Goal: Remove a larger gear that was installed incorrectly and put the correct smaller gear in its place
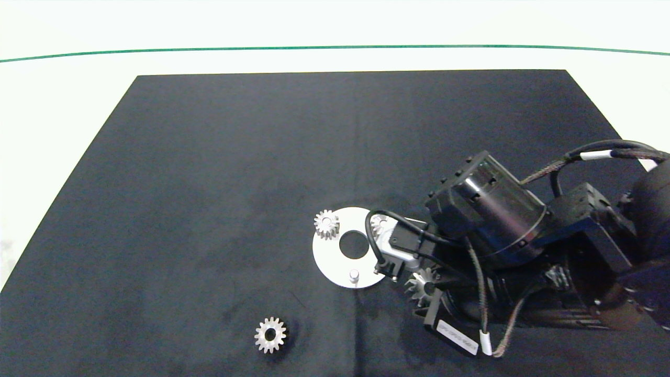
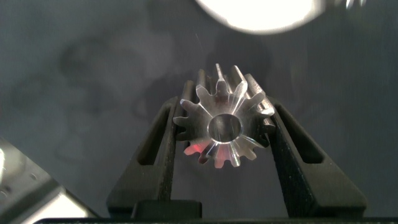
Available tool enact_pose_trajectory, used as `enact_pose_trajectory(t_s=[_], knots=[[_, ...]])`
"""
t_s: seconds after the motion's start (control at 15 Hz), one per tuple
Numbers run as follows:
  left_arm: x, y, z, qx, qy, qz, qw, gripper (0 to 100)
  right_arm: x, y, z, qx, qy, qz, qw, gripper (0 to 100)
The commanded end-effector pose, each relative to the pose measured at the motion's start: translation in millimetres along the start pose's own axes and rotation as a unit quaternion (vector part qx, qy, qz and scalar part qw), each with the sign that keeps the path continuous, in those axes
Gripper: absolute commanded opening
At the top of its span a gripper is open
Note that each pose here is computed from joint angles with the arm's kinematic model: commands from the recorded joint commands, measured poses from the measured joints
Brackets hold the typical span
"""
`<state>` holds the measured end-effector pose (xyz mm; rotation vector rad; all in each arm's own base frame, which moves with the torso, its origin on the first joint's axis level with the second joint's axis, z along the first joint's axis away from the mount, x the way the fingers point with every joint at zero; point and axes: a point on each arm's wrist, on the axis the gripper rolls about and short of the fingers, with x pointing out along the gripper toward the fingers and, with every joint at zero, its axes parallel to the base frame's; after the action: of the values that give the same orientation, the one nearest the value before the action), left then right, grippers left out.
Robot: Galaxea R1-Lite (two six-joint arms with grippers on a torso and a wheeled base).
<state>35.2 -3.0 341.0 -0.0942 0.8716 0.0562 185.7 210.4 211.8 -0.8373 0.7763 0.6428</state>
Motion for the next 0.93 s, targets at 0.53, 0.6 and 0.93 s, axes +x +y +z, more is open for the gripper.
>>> enact_pose_trajectory(t_s=[0.53, 0.6, 0.93], knots=[[0.6, 0.1, -0.4, 0.000, 0.004, 0.002, 1.0000, 100, 7.3, 1.1, -84.1, 0.102, 0.021, -0.019, 0.9944, 0], [1.2, 0.0, -0.2, 0.000, 0.006, 0.002, 1.0000, 100, 13.4, 4.0, -86.8, 0.106, 0.013, -0.019, 0.9942, 0], [2.2, -0.3, 0.0, 0.005, 0.008, 0.001, 1.0000, 100, 21.8, 8.2, -91.2, 0.109, -0.002, -0.022, 0.9938, 0]])
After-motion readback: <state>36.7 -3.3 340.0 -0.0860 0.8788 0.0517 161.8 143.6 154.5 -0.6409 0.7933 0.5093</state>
